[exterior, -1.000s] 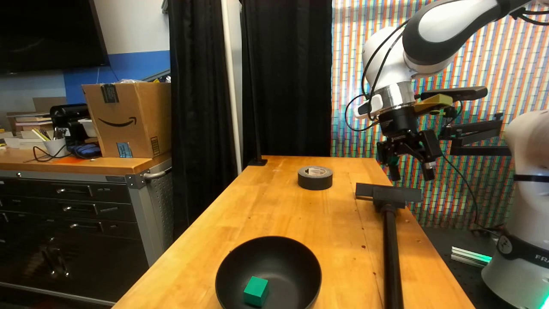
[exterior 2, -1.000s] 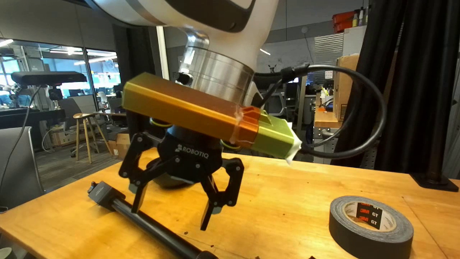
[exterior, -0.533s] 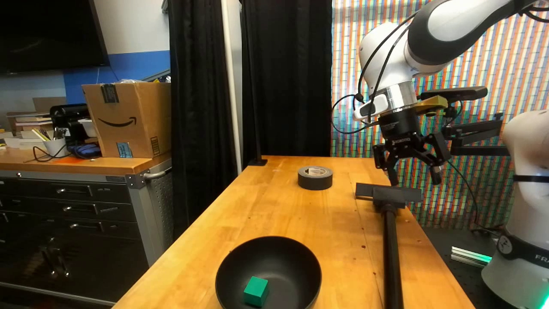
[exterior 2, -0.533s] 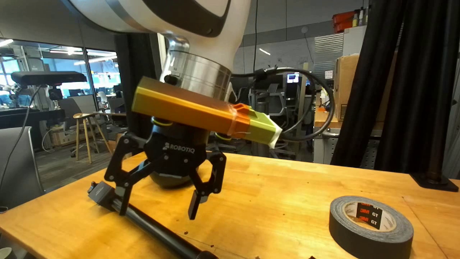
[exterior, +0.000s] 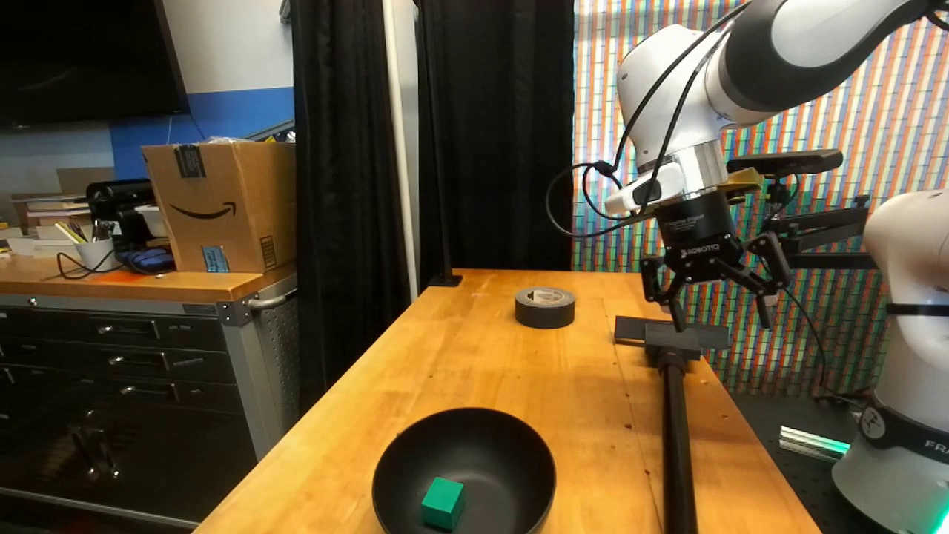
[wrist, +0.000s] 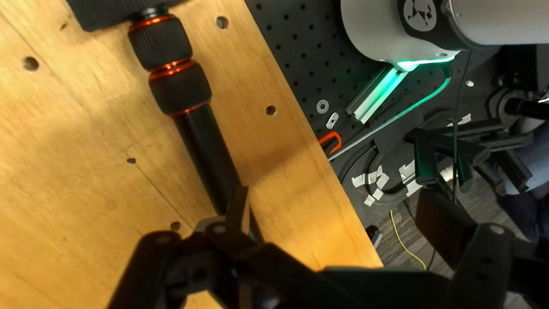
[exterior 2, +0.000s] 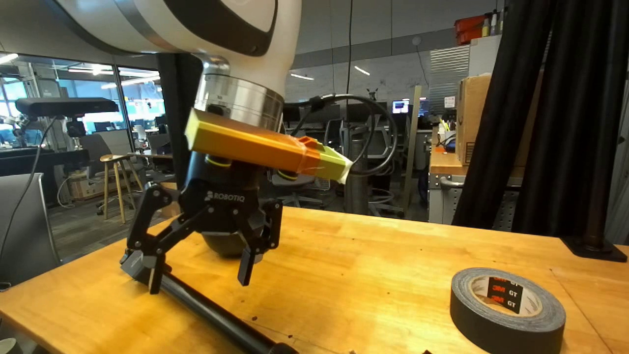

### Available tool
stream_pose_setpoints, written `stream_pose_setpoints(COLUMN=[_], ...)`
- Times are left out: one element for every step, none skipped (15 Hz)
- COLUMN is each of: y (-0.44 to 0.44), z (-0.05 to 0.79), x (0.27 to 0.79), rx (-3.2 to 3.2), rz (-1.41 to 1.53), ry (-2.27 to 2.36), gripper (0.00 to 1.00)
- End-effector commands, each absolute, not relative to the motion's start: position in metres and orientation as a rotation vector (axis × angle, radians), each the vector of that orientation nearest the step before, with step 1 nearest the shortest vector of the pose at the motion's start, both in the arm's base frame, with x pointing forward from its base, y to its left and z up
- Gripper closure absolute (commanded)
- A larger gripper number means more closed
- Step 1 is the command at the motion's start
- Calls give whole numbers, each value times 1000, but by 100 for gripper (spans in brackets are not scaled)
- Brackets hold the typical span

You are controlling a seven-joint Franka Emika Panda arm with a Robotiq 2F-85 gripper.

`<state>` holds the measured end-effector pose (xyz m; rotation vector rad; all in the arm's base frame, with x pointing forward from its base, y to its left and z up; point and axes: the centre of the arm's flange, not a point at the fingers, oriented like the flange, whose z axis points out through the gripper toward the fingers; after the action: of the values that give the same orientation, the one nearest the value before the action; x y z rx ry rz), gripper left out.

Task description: Move the black rod forward

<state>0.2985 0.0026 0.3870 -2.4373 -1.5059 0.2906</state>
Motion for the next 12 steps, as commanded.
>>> stream_pose_setpoints(y=[14, 17, 20, 23, 27, 30, 33, 36, 37, 39, 39, 40], z=[390, 389, 387, 385, 384, 382, 381, 380, 378, 376, 375, 373], x=[320, 324, 330, 334, 340, 345, 351, 356, 360, 364, 367, 370], rx=[-2393, -2388, -2380, -2374, -2365, -2363, -2358, -2355, -2353, -2352, -2349, -2349], rz=[274, 273, 281, 283, 289, 292, 301, 305, 312, 314, 320, 322], ry=[-1604, -1621, -1640, -1655, -1676, -1692, -1706, -1716, -1722, -1727, -1727, -1726], gripper=[0, 0, 0, 0, 0, 0, 0, 0, 0, 0, 0, 0])
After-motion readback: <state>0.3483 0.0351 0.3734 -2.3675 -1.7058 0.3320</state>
